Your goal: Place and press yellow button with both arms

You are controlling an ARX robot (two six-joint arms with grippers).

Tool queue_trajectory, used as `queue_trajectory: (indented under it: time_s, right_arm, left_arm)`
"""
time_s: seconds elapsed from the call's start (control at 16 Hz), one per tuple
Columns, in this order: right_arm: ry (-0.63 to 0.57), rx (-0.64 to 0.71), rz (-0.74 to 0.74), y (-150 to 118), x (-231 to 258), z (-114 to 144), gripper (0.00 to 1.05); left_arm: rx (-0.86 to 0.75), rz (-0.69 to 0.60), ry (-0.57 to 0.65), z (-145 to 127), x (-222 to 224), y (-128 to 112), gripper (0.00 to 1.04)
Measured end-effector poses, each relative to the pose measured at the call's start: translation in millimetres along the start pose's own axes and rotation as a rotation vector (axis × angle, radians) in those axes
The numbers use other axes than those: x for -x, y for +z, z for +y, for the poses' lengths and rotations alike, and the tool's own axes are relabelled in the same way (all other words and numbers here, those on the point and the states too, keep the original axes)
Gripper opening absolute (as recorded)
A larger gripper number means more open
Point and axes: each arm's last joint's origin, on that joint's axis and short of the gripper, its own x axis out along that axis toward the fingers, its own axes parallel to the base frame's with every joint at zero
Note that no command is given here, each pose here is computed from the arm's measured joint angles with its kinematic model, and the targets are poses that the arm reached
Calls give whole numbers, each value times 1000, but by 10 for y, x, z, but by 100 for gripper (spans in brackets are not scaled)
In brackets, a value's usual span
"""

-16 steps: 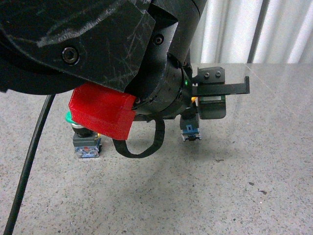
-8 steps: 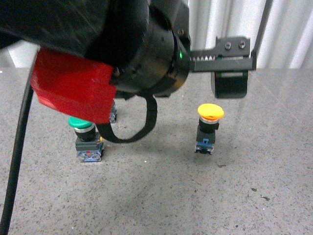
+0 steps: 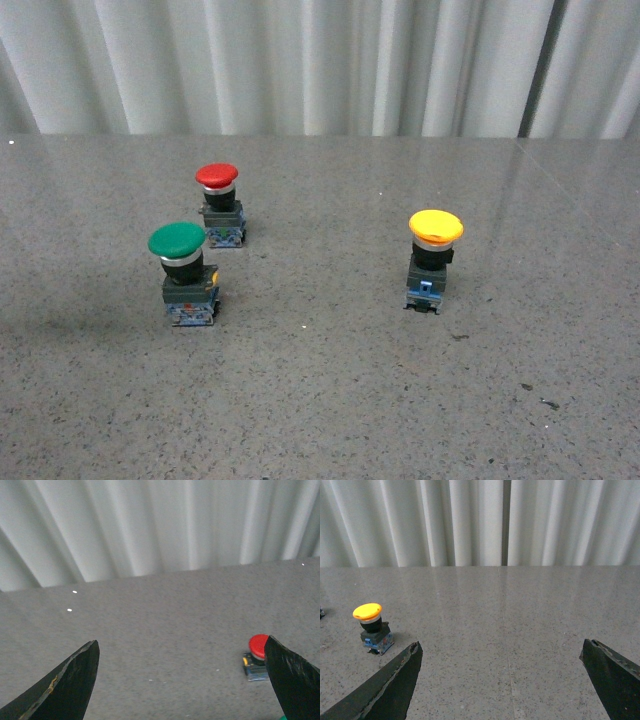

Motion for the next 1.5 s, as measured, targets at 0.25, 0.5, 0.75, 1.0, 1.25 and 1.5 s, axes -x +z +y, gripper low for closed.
queue_trajectory:
  time_s: [0.25, 0.5, 0.75, 1.0, 1.25, 1.5]
  right_arm:
    - [0, 0, 0, 0, 0, 0, 98]
    - [0, 0, 0, 0, 0, 0, 98]
    - [0, 0, 0, 0, 0, 0, 98]
    - [0, 0, 0, 0, 0, 0, 98]
    - [0, 0, 0, 0, 0, 0, 98]
    - [0, 0, 0, 0, 0, 0, 98]
  left_arm:
    - [118, -148, -36, 260, 824, -227, 65]
    - [162, -172, -42, 321, 955, -662, 26]
    - [169, -170, -40, 304, 995, -957, 2]
    - [169, -163, -39, 273, 1027, -1162, 2]
    - [169, -168, -39, 256, 1060, -1273, 2]
    - [169, -170, -39, 242, 1095, -1370, 2]
